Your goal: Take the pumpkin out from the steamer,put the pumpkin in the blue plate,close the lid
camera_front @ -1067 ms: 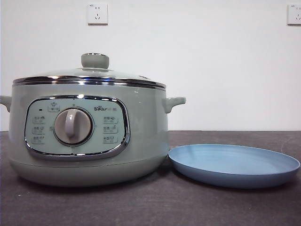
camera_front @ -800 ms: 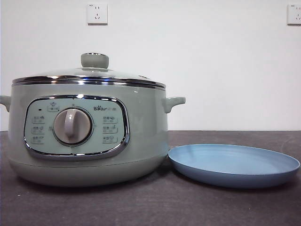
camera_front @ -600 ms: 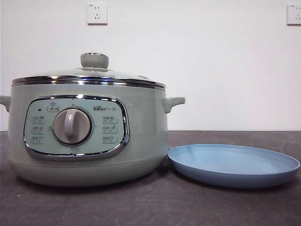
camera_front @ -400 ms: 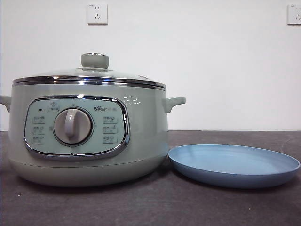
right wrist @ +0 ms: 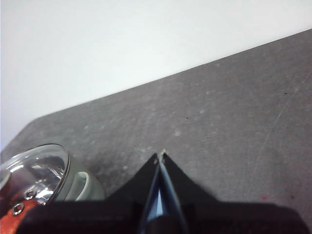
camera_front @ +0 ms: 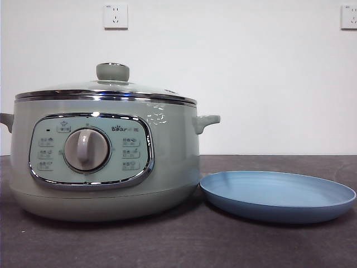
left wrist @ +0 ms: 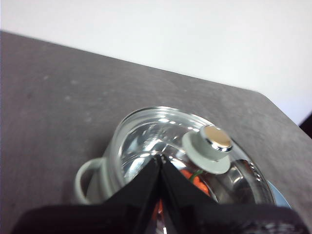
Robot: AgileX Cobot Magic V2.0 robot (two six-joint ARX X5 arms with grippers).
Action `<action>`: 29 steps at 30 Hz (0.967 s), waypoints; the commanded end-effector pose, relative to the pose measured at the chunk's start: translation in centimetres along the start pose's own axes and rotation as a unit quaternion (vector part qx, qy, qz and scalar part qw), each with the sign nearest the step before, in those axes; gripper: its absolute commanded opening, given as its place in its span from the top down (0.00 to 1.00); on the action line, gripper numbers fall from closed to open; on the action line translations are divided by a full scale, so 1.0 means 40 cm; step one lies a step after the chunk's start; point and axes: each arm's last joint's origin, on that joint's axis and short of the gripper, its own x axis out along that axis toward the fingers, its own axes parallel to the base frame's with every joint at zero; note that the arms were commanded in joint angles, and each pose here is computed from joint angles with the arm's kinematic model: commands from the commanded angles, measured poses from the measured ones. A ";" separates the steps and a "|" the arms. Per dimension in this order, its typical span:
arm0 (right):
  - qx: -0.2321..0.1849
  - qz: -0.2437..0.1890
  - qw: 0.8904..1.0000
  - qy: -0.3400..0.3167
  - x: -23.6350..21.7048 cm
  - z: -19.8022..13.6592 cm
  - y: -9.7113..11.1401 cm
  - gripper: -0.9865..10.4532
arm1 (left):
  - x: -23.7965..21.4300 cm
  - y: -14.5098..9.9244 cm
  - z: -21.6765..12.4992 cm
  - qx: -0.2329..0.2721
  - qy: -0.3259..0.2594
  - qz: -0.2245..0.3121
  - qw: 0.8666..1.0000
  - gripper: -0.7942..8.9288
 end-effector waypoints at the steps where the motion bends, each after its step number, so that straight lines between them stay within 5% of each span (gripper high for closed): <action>1: -0.041 0.012 0.999 0.016 0.008 0.034 0.014 0.91 | 0.009 -0.007 0.030 0.038 0.006 -0.013 0.999 0.92; 6: -0.083 0.048 0.993 0.075 0.030 0.084 0.038 0.90 | 0.031 -0.014 0.068 0.040 0.037 -0.041 0.998 0.91; 12: -0.091 0.059 0.988 0.110 0.063 0.131 0.054 0.64 | 0.052 -0.024 0.100 0.036 0.057 -0.057 0.996 0.48; 15: -0.089 0.057 0.987 0.117 0.080 0.140 0.056 0.55 | 0.067 -0.030 0.112 0.036 0.065 -0.064 0.995 0.47; 29: -0.085 0.063 0.986 0.132 0.097 0.137 0.055 0.55 | 0.224 -0.118 0.166 0.113 0.157 -0.065 0.979 0.47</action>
